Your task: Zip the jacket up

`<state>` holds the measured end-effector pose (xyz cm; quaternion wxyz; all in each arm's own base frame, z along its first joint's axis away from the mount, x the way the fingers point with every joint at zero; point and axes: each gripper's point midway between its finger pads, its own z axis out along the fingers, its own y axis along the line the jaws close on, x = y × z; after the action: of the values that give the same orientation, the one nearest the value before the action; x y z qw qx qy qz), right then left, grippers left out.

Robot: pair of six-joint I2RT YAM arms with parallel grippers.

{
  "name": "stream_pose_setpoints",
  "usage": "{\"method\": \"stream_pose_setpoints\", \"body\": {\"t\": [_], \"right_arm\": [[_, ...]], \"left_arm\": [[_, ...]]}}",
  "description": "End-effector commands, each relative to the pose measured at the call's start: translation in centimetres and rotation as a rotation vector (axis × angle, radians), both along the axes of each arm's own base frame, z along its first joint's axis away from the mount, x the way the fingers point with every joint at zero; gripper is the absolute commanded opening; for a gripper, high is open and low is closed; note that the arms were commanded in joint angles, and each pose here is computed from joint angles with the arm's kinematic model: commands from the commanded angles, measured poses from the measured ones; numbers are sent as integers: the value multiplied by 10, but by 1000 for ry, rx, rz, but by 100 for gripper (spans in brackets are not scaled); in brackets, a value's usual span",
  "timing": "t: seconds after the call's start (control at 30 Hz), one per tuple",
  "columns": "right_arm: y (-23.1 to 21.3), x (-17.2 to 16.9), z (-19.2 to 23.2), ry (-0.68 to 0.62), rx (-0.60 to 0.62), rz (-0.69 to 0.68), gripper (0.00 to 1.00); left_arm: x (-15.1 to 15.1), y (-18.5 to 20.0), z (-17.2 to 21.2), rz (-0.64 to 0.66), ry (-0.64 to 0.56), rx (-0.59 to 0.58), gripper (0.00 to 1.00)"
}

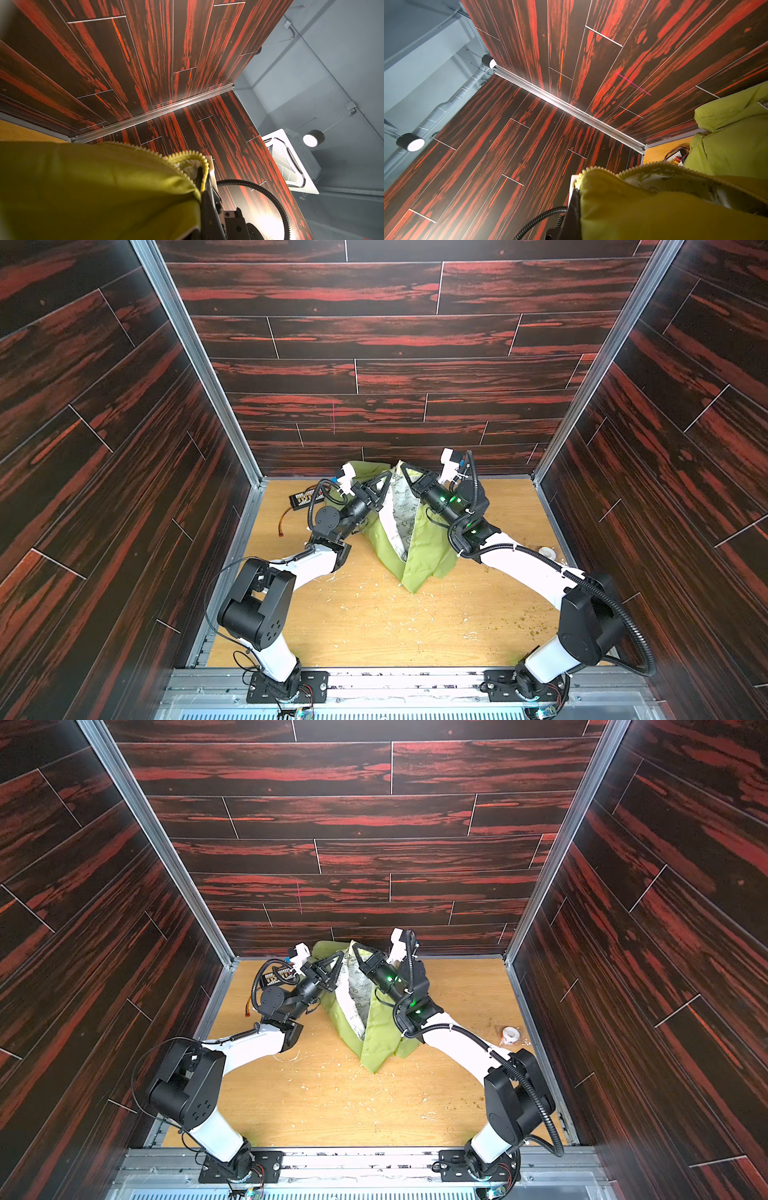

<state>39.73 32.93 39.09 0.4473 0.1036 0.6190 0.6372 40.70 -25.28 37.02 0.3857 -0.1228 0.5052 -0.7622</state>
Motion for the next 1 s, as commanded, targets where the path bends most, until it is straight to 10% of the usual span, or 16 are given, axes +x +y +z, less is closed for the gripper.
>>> {"method": "stream_pose_setpoints", "body": {"t": [0.0,0.97], "right_arm": [[2,-6,29,-53,51,26,0],[-11,2,34,-38,52,-53,0]], "left_arm": [[-15,6,31,-16,-95,-42,0],[-17,9,34,-5,-102,-45,0]]}}
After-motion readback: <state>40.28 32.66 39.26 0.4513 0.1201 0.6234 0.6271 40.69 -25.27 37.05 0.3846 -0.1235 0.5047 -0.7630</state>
